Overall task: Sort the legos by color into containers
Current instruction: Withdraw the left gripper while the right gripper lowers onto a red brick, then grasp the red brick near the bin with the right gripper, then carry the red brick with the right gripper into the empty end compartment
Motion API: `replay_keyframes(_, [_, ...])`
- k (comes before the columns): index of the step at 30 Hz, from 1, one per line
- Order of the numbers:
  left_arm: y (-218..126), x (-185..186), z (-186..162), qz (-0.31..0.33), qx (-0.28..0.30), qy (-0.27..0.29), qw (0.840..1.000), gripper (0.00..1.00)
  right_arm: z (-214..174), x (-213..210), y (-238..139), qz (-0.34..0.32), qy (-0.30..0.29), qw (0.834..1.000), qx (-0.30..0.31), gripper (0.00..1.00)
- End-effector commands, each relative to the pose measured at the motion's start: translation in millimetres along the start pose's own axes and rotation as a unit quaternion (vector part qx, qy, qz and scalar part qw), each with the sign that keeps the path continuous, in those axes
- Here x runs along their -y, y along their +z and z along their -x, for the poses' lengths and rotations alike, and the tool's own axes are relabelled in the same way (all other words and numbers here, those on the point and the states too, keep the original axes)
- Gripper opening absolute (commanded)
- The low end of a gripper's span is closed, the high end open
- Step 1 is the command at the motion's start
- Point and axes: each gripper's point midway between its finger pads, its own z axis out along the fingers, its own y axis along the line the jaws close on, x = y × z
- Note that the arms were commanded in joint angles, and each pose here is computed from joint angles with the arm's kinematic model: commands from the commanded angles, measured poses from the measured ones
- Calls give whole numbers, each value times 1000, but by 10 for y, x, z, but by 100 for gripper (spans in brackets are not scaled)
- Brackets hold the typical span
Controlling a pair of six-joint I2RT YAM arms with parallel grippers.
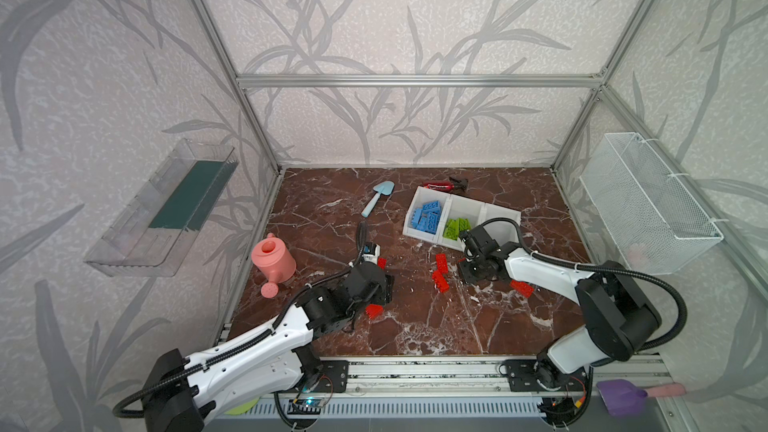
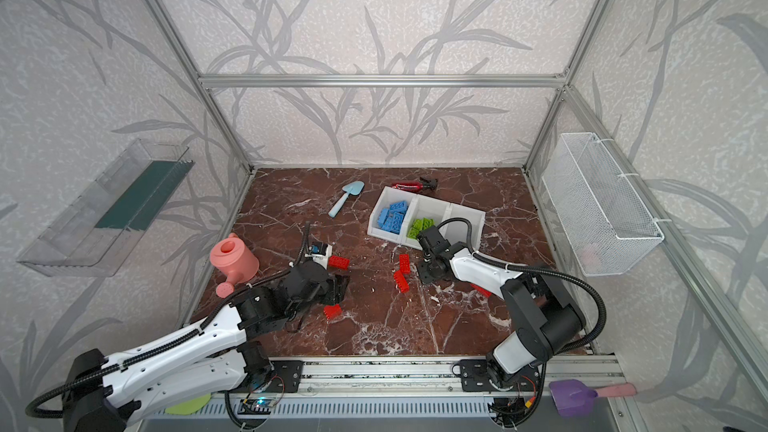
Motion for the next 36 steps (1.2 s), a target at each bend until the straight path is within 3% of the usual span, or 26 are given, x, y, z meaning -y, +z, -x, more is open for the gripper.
replay_keyframes(1, [-30,-122,-5,22,12,-14,1000,69,77,13,-4,-15,-8,1000,4,50])
replay_keyframes(11, [-52,-183,-38,31,10,-13,999,69,95,-20,-31,-13,-7,1000,3,28])
replay_keyframes(25, [-107,-209,-10,15,39,-46,998,70,281,-236,-923,60,10,995,84,26])
replay_keyframes(33, [-19,-127,-52,2,26,-50,998,95,493,-90,-1229,68,43,989,121,27])
replay_keyframes(36, [23,-116,-58,5,23,-46,999,97,565,77,-1177,66,76,987,121,27])
